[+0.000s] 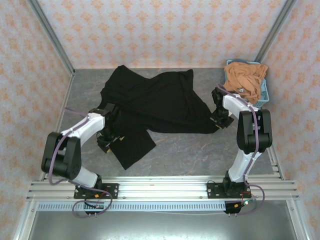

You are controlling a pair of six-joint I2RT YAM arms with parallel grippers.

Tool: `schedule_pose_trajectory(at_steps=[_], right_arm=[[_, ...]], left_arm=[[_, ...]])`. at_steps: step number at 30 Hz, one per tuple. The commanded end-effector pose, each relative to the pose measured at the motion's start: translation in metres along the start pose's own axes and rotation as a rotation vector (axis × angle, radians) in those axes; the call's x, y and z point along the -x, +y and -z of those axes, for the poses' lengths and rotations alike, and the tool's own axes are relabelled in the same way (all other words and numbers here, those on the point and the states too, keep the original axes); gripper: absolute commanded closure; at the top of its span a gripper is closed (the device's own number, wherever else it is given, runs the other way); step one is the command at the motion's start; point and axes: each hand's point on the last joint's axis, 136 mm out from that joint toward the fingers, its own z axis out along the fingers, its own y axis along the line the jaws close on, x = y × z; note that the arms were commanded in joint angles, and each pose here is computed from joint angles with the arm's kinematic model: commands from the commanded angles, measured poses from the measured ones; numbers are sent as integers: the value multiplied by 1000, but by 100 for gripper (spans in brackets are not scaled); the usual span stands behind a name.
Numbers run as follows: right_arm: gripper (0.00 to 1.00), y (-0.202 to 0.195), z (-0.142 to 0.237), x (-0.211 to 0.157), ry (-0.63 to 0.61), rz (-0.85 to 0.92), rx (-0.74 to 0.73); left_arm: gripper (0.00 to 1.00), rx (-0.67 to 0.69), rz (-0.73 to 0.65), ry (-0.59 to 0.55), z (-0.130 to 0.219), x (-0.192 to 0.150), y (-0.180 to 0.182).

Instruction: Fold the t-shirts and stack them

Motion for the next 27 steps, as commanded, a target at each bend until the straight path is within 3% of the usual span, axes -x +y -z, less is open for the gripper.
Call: schedule_pose_trajectory(at_steps=[1,5,12,14,18,21,24,27], right_arm=[[100,1,3,3,-9,17,-5],[100,2,2,2,-4,19,-1],[100,-2,2,-5,5,20,7],[100,-2,2,-6,6,20,14],[100,8,10,-5,-3,20,79],[100,20,30,2,-46,24,158],[100,36,68,17,-122,14,283],[100,58,124,38,-228,3,442]], left_arm=[[24,-3,55,78,-1,-32,3],[23,37,18,150,-11,-66,7],[25,97,22,125,-51,-68,15],[33,121,8,89,-61,-61,16],[70,94,-7,-23,-59,-37,2],[98,38,-11,-122,-33,-11,-16],[100,-84,-20,-265,26,24,-44],[100,-221,-32,-441,107,59,-66]])
